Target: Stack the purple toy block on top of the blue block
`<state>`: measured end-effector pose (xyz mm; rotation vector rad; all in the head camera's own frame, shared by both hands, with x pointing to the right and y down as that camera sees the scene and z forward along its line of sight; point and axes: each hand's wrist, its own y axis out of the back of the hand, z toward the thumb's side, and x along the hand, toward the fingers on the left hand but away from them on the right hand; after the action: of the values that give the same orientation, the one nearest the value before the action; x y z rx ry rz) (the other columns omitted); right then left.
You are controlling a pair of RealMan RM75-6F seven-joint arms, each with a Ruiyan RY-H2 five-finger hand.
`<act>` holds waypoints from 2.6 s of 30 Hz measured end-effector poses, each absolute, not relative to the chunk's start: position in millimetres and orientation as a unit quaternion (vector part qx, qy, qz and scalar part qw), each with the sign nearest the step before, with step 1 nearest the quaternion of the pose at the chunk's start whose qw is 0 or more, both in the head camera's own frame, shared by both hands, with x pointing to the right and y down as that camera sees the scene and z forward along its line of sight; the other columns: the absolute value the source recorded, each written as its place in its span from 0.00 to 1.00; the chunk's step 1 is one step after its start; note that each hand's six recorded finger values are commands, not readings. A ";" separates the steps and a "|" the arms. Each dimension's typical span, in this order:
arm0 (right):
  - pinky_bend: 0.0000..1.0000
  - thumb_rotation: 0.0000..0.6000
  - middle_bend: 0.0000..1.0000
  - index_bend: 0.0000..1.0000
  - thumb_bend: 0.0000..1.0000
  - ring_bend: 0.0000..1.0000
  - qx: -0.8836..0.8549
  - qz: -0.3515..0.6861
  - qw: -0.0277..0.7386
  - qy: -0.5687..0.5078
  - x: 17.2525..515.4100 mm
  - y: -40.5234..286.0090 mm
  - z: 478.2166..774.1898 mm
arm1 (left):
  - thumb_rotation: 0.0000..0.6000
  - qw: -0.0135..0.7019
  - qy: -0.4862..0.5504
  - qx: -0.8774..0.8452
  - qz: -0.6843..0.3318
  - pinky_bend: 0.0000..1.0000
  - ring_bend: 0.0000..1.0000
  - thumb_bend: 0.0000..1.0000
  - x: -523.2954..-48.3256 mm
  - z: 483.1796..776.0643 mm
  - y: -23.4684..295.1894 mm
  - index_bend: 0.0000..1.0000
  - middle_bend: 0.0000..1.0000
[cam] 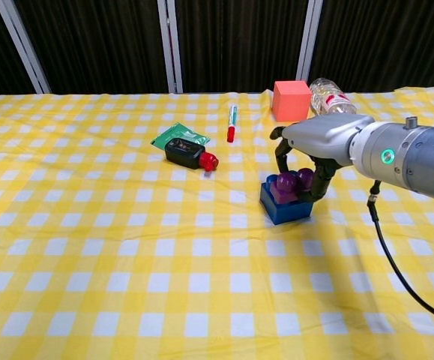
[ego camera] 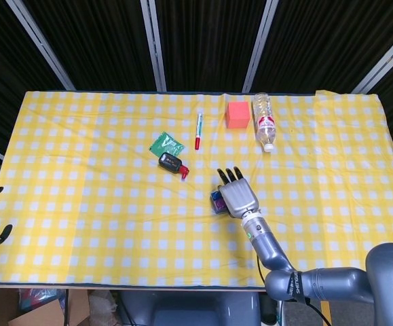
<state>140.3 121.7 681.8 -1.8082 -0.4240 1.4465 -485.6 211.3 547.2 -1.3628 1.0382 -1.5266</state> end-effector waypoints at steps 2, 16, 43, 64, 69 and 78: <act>0.00 1.00 0.00 0.00 0.39 0.00 -0.712 0.563 0.383 -0.171 139.1 121.3 681.0 | 1.00 0.411 0.413 -0.541 -0.606 0.12 0.00 0.27 -485.8 546.8 211.4 0.16 0.01; 0.00 1.00 0.00 0.00 0.38 0.00 -0.712 0.563 0.381 -0.177 143.8 120.9 687.1 | 1.00 0.410 0.412 -0.540 -0.609 0.12 0.00 0.27 -486.1 547.5 211.4 0.16 0.01; 0.00 1.00 0.00 0.00 0.19 0.00 -0.705 0.579 0.381 -0.148 146.8 135.1 703.2 | 1.00 0.410 0.414 -0.540 -0.608 0.12 0.00 0.27 -486.6 546.2 211.4 0.16 0.01; 0.00 1.00 0.00 0.00 0.17 0.00 -0.706 0.570 0.388 -0.162 143.8 127.4 686.1 | 1.00 0.410 0.411 -0.541 -0.609 0.12 0.00 0.27 -485.0 547.7 211.7 0.16 0.01; 0.00 1.00 0.00 0.00 0.17 0.00 -0.706 0.566 0.390 -0.169 143.1 124.2 677.7 | 1.00 0.410 0.412 -0.540 -0.609 0.12 0.00 0.27 -485.1 547.0 211.9 0.16 0.01; 0.00 1.00 0.00 0.00 0.17 0.00 -0.708 0.560 0.389 -0.183 142.9 119.2 666.8 | 1.00 0.410 0.412 -0.539 -0.610 0.12 0.00 0.27 -485.4 547.3 211.8 0.16 0.01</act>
<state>142.9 119.2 666.8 -1.8016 -0.4647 1.4242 -485.4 211.8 547.3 -1.3566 1.0361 -1.5353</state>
